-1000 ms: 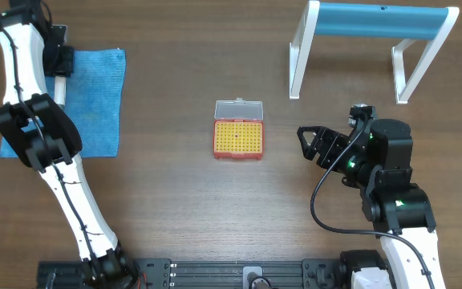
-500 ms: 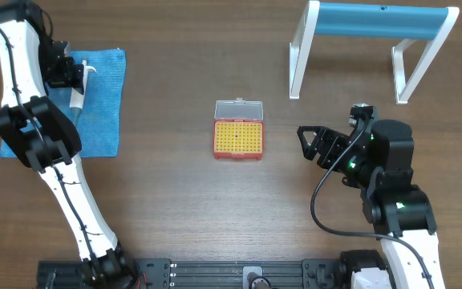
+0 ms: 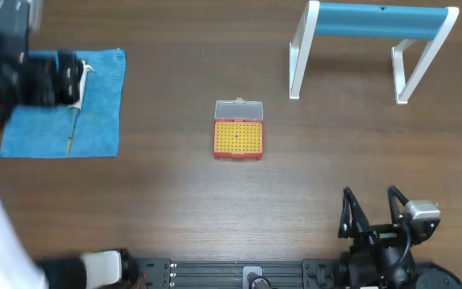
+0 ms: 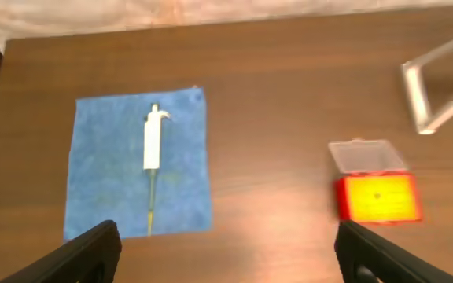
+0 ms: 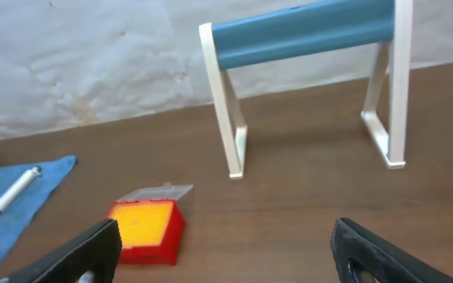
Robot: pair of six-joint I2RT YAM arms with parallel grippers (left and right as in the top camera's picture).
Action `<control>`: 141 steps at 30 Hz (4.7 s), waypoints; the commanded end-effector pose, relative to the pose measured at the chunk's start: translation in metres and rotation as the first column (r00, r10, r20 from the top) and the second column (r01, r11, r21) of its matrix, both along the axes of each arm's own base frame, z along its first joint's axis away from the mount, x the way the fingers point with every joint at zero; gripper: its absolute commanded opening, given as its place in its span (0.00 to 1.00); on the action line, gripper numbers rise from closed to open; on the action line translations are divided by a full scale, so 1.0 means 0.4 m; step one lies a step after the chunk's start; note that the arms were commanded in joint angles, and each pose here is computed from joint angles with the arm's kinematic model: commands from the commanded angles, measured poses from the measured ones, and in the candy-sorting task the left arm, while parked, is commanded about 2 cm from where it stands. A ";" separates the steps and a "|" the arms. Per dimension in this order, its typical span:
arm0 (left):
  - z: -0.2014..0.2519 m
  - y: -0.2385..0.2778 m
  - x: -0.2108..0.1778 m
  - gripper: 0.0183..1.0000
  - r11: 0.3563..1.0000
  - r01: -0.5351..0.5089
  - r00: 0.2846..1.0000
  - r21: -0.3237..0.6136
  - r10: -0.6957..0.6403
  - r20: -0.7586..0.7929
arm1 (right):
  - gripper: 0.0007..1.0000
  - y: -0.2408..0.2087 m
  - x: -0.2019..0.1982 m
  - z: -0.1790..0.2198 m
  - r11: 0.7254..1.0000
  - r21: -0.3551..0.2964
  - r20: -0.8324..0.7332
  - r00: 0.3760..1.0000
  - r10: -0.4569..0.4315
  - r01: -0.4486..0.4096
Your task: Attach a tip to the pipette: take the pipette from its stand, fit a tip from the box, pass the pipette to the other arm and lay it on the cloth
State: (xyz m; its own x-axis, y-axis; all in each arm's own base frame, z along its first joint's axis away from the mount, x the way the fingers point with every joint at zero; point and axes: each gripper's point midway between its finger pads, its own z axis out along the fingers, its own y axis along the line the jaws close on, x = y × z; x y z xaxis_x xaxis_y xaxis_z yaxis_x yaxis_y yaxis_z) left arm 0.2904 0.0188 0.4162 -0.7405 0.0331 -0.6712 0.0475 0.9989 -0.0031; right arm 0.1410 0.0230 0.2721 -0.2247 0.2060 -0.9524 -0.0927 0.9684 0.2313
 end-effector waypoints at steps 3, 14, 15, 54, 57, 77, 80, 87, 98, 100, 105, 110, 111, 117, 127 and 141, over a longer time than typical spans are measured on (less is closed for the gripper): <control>-0.222 -0.078 -0.351 0.88 0.977 -0.123 0.988 -0.177 0.104 -0.111 | 0.87 -0.020 0.017 -0.048 0.996 -0.090 -0.055 0.998 -0.033 0.028; -0.377 -0.097 -0.506 0.88 0.948 -0.116 0.935 -0.296 0.205 0.289 | 0.87 -0.051 -0.012 -0.140 0.991 -0.101 -0.210 0.972 -0.107 0.087; -0.376 -0.097 -0.508 0.88 0.948 -0.115 0.933 -0.296 0.205 0.294 | 0.87 -0.051 -0.014 -0.144 0.991 -0.101 -0.218 0.970 -0.107 0.087; -0.652 -0.023 -0.111 0.88 0.990 -0.071 0.723 -0.121 0.135 0.678 | 0.87 -0.051 -0.014 -0.145 0.991 -0.101 -0.218 0.970 -0.107 0.087; -0.652 -0.023 -0.111 0.88 0.990 -0.072 0.723 -0.121 0.135 0.678 | 0.87 -0.051 -0.014 -0.145 0.991 -0.101 -0.218 0.970 -0.107 0.087; -0.652 -0.023 -0.111 0.88 0.990 -0.072 0.723 -0.121 0.135 0.678 | 0.87 -0.038 0.254 -0.193 0.974 -0.198 0.227 0.972 -0.066 0.112; -0.652 -0.023 -0.111 0.88 0.990 -0.072 0.723 -0.121 0.135 0.678 | 0.87 -0.037 0.263 -0.260 0.974 -0.205 0.175 0.983 -0.065 0.100; -0.652 -0.023 -0.111 0.88 0.990 -0.072 0.723 -0.121 0.135 0.678 | 0.87 -0.039 0.264 -0.294 0.972 -0.214 0.143 0.987 -0.067 0.097; -0.652 -0.023 -0.111 0.88 0.990 -0.071 0.723 -0.121 0.135 0.678 | 0.87 -0.039 0.264 -0.294 0.972 -0.214 0.144 0.987 -0.067 0.098; -0.652 -0.023 -0.111 0.88 0.990 -0.072 0.723 -0.121 0.135 0.678 | 0.87 -0.039 0.264 -0.294 0.972 -0.214 0.144 0.987 -0.067 0.098; -0.652 -0.023 -0.111 0.88 0.990 -0.071 0.723 -0.121 0.135 0.678 | 0.87 -0.039 0.264 -0.294 0.972 -0.214 0.144 0.987 -0.067 0.098; -0.652 -0.023 -0.111 0.88 0.990 -0.071 0.723 -0.121 0.135 0.678 | 0.87 -0.039 0.264 -0.294 0.972 -0.214 0.144 0.987 -0.067 0.098; -0.652 -0.023 -0.111 0.88 0.990 -0.071 0.723 -0.121 0.135 0.678 | 0.87 -0.039 0.264 -0.294 0.972 -0.214 0.144 0.987 -0.067 0.098; -0.652 -0.023 -0.111 0.88 0.990 -0.072 0.723 -0.121 0.135 0.678 | 0.87 -0.039 0.264 -0.294 0.972 -0.214 0.144 0.987 -0.067 0.098; -0.652 -0.023 -0.111 0.88 0.990 -0.072 0.723 -0.121 0.135 0.678 | 0.87 -0.039 0.264 -0.294 0.972 -0.214 0.144 0.987 -0.067 0.098; -0.652 -0.023 -0.111 0.88 0.990 -0.072 0.723 -0.121 0.135 0.678 | 0.87 -0.039 0.264 -0.294 0.972 -0.214 0.144 0.987 -0.067 0.098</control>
